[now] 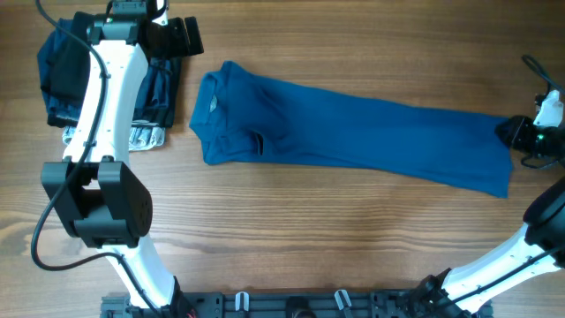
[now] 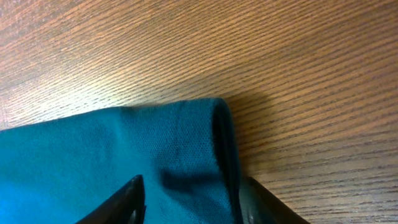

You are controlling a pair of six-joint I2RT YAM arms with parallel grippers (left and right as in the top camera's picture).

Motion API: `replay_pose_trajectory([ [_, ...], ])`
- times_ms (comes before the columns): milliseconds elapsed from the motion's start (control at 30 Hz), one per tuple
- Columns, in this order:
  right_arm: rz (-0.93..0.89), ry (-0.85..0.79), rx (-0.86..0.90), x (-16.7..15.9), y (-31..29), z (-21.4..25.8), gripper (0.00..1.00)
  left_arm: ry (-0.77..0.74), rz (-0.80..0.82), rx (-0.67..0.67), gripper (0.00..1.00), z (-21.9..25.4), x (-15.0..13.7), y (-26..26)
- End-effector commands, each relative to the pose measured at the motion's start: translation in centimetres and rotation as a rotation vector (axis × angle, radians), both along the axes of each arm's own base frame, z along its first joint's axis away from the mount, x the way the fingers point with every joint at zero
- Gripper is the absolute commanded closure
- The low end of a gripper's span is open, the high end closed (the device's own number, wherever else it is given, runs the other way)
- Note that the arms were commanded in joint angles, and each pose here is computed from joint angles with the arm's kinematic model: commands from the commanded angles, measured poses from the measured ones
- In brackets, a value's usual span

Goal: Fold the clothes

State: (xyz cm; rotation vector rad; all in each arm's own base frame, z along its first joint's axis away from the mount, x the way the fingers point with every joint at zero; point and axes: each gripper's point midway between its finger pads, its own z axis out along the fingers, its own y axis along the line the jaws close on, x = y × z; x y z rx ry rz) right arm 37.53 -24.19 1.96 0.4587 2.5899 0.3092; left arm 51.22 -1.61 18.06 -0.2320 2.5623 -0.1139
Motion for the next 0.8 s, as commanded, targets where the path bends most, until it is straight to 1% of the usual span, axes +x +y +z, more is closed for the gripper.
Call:
replay_pose_trajectory([
  [0,0.020,-0.034,0.014,1.1,0.5,0.9,0.60,0.006,0.003,0.006,0.00,-0.4,0.0,0.2],
  [33,0.024,-0.034,0.018,1.2,0.7,0.9,0.61,0.006,0.003,0.006,0.00,-0.4,0.1,0.2],
  [267,0.031,-0.016,0.032,0.9,1.3,0.5,0.63,0.006,0.003,0.006,0.00,-0.4,0.0,0.2],
  [400,0.034,-0.023,0.042,0.9,1.5,0.5,0.71,0.006,0.003,0.006,0.00,-0.4,0.0,0.2],
  [433,0.038,-0.030,0.050,1.0,1.6,0.6,0.75,0.006,0.003,0.006,0.00,-0.4,0.1,0.2],
  [467,0.042,-0.039,0.060,1.1,1.8,0.7,0.84,0.006,0.003,0.006,0.00,-0.4,0.0,0.2],
  [500,0.042,-0.039,0.060,1.1,1.8,0.7,0.86,0.006,0.003,0.006,0.00,-0.4,0.0,0.2],
  [567,0.042,-0.042,0.058,1.2,1.8,0.7,0.94,0.006,0.003,0.006,0.00,-0.4,0.0,0.2],
  [667,0.051,-0.081,0.073,1.8,2.0,1.3,0.96,0.006,0.003,0.006,0.00,-0.4,0.0,0.2],
  [767,0.003,-0.100,0.094,2.5,1.6,1.8,0.96,0.006,0.003,0.006,0.00,-0.4,0.0,0.2],
])
